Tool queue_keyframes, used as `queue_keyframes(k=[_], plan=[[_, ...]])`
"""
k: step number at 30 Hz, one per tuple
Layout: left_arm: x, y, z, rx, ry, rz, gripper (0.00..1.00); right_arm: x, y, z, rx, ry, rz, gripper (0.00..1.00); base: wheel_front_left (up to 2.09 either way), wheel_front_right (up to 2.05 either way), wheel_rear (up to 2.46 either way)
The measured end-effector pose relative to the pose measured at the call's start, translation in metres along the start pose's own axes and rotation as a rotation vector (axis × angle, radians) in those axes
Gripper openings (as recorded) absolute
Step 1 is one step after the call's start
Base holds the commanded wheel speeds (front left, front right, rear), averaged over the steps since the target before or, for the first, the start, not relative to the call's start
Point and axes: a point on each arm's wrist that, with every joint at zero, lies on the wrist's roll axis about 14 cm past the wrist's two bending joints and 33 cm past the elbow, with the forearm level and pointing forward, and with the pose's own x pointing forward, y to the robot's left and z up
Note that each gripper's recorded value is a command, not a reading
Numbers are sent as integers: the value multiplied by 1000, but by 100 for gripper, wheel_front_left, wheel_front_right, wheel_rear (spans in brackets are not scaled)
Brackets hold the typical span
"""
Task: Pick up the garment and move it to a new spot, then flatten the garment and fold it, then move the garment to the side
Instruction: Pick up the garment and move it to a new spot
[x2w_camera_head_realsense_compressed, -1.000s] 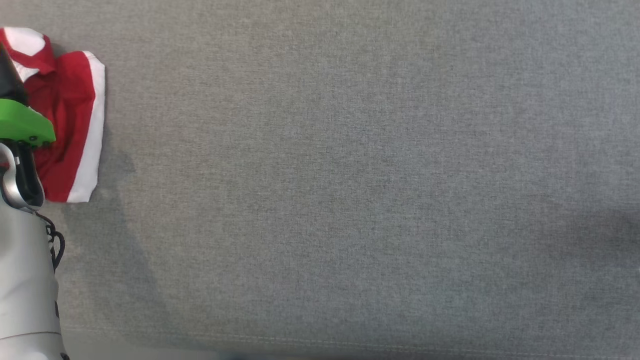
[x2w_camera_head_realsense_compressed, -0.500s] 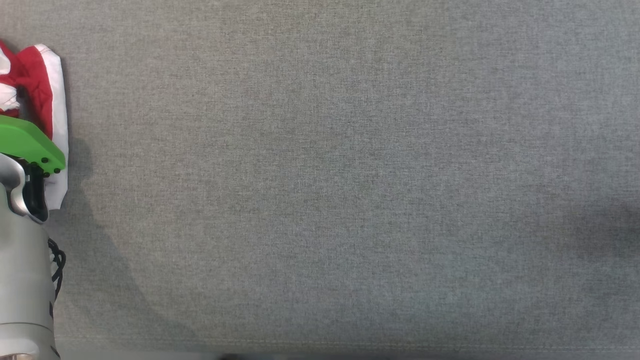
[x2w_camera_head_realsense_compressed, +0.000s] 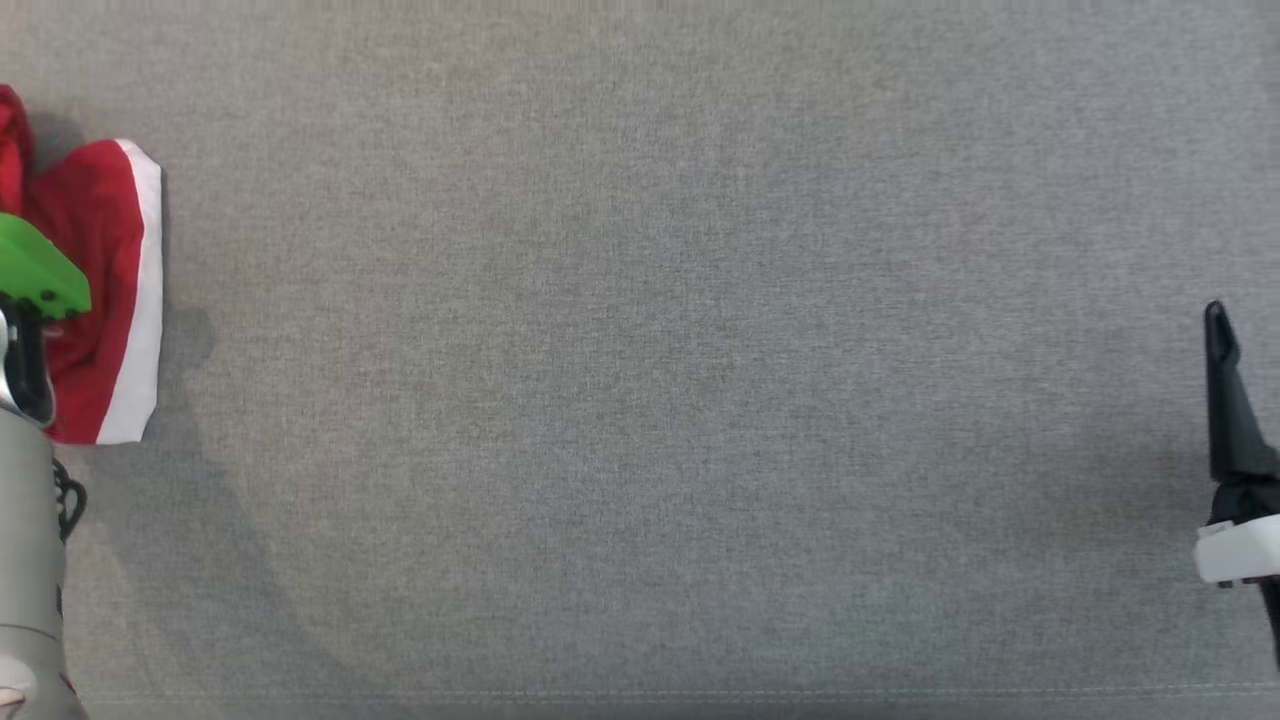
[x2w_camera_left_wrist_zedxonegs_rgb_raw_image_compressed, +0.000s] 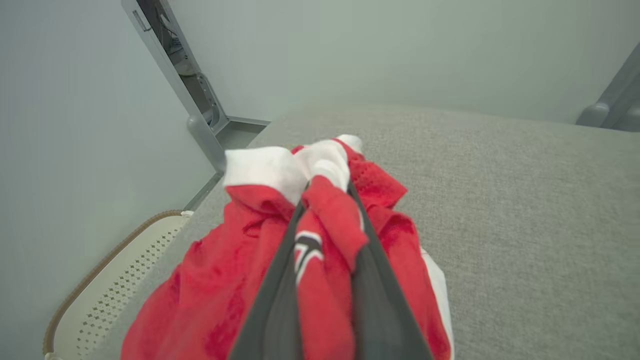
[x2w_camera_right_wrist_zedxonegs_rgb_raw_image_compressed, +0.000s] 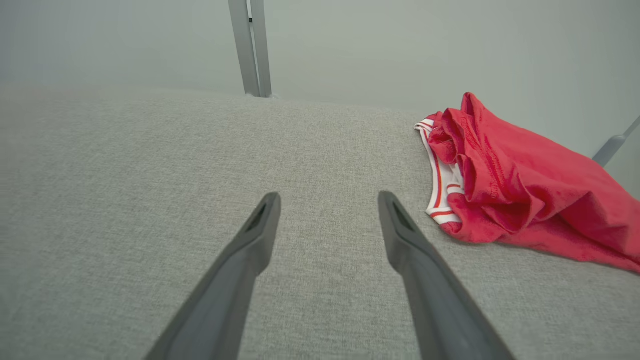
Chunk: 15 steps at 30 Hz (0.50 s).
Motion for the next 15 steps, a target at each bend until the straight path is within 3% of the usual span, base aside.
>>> queue_keyframes(k=[8,15], plan=[[-5,-39,102,62,-262,-121,0,-18,4,13,49,-53,-29,100,0,0,0],[-29,-107,199,107,-479,-283,0,-44,-4,18,87,-79,-95,100,0,0,0]])
